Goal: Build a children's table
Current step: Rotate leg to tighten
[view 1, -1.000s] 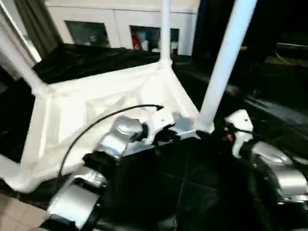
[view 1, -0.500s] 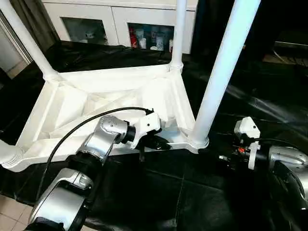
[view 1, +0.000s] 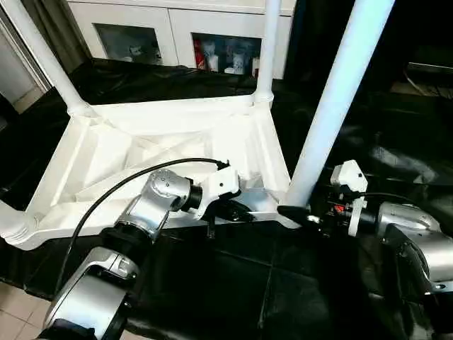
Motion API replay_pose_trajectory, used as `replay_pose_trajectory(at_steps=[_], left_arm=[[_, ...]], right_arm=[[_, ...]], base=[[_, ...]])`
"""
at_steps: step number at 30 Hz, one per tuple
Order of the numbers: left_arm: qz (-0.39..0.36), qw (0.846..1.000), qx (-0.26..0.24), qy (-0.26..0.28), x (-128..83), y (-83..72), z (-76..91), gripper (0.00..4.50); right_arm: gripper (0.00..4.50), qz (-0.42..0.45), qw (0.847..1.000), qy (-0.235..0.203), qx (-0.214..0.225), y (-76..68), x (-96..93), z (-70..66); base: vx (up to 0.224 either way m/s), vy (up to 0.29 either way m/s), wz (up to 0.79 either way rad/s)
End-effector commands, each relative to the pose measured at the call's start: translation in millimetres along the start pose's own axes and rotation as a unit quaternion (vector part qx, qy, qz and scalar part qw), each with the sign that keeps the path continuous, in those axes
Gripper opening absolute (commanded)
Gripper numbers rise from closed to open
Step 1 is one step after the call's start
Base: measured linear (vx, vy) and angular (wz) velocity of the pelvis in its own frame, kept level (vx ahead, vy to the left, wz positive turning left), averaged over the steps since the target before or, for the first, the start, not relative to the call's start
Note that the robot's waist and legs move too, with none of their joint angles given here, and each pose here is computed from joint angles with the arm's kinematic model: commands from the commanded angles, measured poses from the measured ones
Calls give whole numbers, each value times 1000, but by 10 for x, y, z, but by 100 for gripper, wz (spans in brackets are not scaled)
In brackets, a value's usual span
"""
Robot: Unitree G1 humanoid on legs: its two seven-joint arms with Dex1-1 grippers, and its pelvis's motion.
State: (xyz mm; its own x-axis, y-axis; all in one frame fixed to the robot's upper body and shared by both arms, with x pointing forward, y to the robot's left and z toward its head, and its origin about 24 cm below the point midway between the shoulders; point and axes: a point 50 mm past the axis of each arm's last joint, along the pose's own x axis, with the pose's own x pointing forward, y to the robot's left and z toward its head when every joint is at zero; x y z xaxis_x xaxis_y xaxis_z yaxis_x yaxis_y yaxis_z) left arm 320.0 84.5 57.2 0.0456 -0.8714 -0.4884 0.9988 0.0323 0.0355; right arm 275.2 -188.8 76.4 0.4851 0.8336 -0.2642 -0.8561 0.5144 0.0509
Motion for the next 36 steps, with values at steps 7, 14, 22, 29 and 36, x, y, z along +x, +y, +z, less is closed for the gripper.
replay_pose_trajectory(at_steps=[7, 14, 22, 29, 36], left_arm=[[-13, 999, -35, 11, 39, -70, -170, 0], [0, 999, -38, 17, 26, -46, -186, 0], [132, 990, -51, 12, 284, 118, -48, 0], [149, 987, -59, -10, 606, 52, 133, 0], [119, 992, -48, -18, 753, -35, 203, 0]], right_arm=[[249, 28, 999, 13, -13, 10, 0, -3], [206, 28, 999, 19, -8, 18, 25, -46], [196, -159, 984, 48, 67, 73, 346, -457], [193, -326, 930, 17, 169, 109, 661, -527], [193, -317, 941, -2, 122, 211, 900, -352]], base=[[0, 0, 0], [0, 0, 0], [0, 0, 0], [0, 0, 0], [0, 0, 0]])
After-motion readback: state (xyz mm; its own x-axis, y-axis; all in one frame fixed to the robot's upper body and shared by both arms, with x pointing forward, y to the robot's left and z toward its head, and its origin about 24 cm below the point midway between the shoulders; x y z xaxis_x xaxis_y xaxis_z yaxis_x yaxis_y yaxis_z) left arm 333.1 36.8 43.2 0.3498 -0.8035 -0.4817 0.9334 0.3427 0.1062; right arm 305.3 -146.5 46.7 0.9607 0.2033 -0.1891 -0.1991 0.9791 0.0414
